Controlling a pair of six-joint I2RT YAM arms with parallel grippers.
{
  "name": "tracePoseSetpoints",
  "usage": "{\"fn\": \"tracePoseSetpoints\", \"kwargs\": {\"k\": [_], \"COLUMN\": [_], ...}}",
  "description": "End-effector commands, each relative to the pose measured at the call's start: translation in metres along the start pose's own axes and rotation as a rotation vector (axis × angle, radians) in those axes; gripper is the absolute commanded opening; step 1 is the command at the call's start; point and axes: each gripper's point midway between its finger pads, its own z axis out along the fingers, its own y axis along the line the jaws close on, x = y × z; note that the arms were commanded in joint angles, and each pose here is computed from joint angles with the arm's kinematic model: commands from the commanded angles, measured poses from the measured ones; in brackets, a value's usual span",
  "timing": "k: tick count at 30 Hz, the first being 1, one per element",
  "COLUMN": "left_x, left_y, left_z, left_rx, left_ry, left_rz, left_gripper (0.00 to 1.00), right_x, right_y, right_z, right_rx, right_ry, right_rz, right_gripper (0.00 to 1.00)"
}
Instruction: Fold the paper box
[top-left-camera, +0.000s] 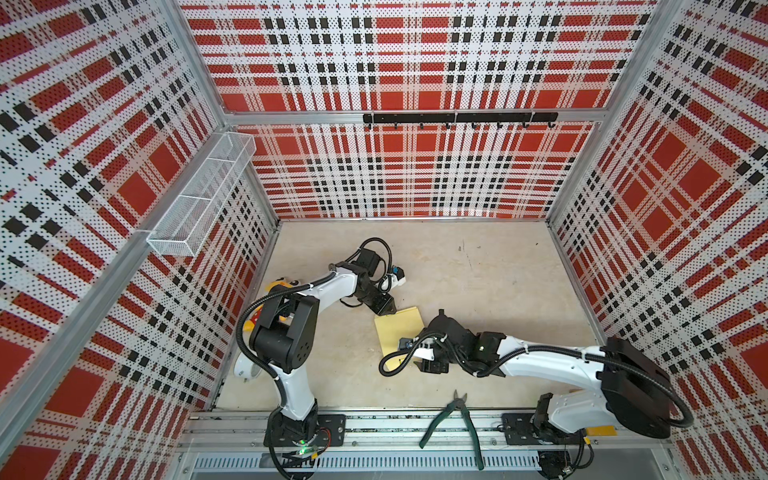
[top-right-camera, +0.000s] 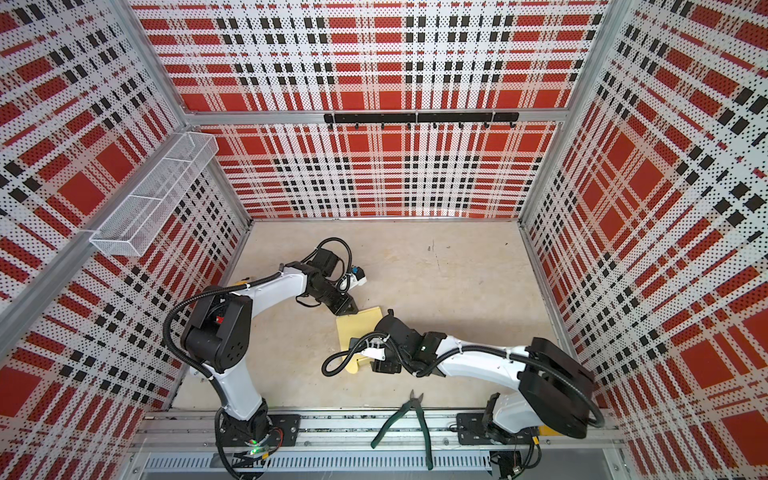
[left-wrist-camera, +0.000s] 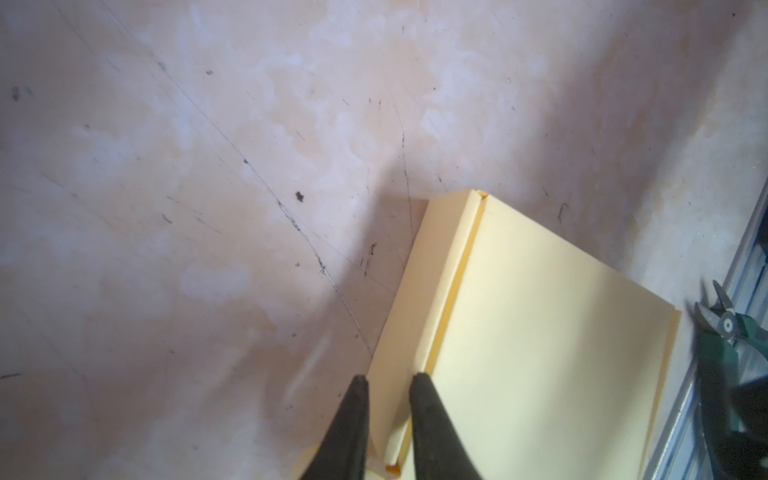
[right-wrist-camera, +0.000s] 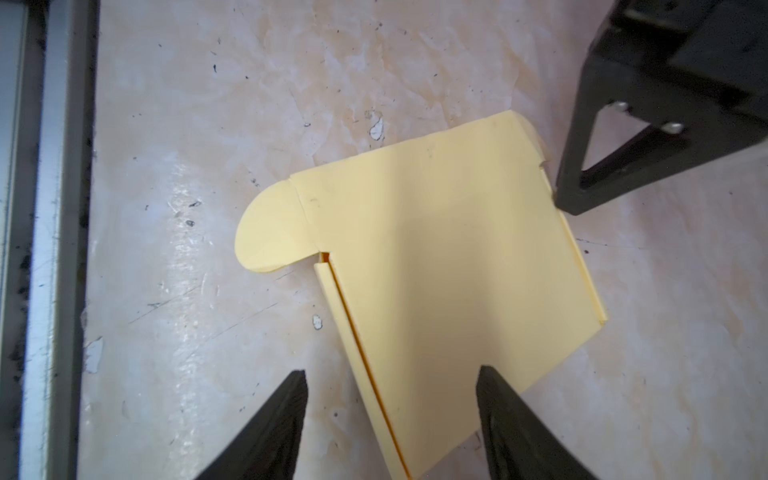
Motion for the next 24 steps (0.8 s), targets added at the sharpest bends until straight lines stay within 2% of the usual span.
{"fn": "tracePoseSetpoints", "kwargs": {"k": [1,6,17,24], "left_x": [0.011,0.013,0.013,0.013], "left_y": [-0.003,-0.001,0.002,0.003], "left_z": [0.002,0.006,0.009,0.011], "left_rx": [-0.011,-0.011,-0.014,-0.008], "left_ry": [0.034,0.046,0.059,0.070], "left_rz": [0.015,0.015,0.013,0.006], "left_gripper": [0.23,0.23,0.22,0.22], "right_x": [-0.004,0.009,0.009,0.006], "right_y": [-0.003,-0.005,-0.021,-0.023], "right_z": [0.016,0.028,0.026,0.018], "right_rx": [0.037,0.118,0.428,0.529], "right_ry": [0.018,0.092,0.208,0.237], "right_rz": [-0.071,-0.199,-0.476,-0.550], "right_gripper": [0.71,0.75,0.79,0.85]}}
